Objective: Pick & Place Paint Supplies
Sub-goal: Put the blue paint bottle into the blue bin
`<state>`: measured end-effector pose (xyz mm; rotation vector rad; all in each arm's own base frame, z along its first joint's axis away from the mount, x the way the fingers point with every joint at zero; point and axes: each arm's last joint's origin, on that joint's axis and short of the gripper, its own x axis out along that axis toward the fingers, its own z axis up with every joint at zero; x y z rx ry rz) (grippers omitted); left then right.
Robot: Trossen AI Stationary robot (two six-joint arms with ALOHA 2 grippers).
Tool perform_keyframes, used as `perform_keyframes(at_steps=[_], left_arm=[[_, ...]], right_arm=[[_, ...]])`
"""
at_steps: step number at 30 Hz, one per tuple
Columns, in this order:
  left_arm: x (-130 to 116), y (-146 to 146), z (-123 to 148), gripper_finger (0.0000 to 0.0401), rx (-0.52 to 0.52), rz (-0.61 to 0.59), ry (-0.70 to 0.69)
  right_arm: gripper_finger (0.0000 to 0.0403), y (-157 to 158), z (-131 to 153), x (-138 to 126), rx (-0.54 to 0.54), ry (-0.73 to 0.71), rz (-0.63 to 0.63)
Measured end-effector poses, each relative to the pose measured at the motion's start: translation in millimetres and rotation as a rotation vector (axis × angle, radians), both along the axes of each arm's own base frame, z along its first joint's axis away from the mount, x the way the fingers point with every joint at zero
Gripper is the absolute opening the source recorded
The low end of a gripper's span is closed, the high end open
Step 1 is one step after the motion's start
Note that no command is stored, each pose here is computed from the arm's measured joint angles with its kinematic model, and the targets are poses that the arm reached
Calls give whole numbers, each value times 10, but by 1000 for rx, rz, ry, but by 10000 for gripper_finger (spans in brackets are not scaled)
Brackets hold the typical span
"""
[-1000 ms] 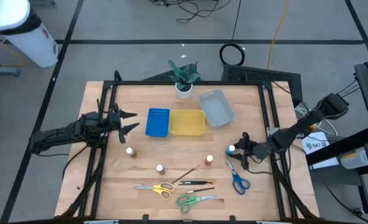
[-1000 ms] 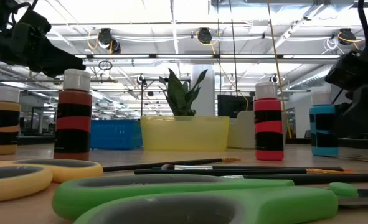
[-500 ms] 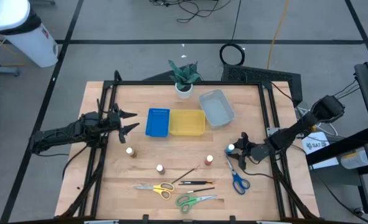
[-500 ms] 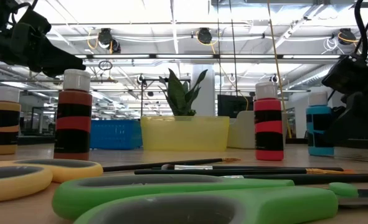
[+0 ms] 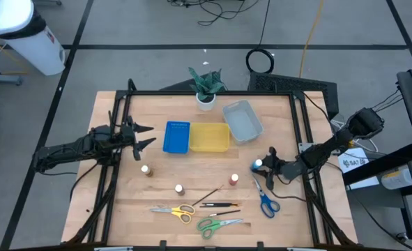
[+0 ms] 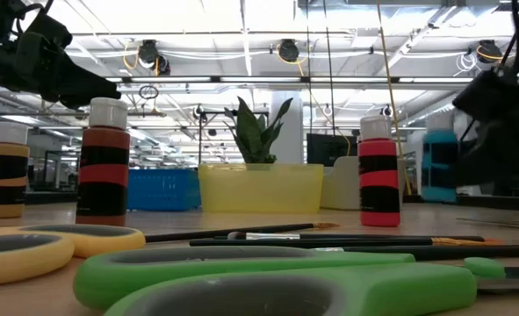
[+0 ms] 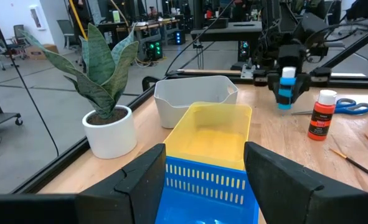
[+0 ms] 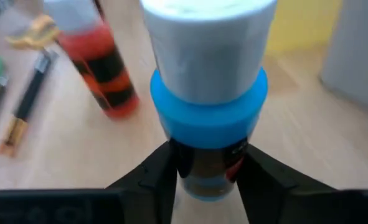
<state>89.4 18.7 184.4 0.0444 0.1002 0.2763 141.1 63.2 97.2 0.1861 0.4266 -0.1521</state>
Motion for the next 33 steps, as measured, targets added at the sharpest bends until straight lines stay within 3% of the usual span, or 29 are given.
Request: perform_keyframes(at_steps=[4, 7, 13, 16, 22, 28, 33], left_arm=[[0, 0, 0, 230, 0, 0, 0], [0, 0, 0, 230, 0, 0, 0], [0, 0, 0, 230, 0, 0, 0], [0, 0, 0, 230, 0, 0, 0], [0, 0, 0, 230, 0, 0, 0], [0, 0, 1, 230, 0, 0, -1], [7, 3, 81, 230, 15, 7, -82]], right_arm=[[120, 10, 89, 59, -193, -50, 8], [122, 78, 329, 265, -311, -124, 5], [122, 76, 861, 687, -401, -230, -80], [122, 51, 1084, 864, -436, -228, -51], [123, -116, 1412, 1127, -314, -212, 52], [123, -423, 1422, 1197, -243, -192, 101], [123, -686, 1322, 1255, -166, -151, 95]])
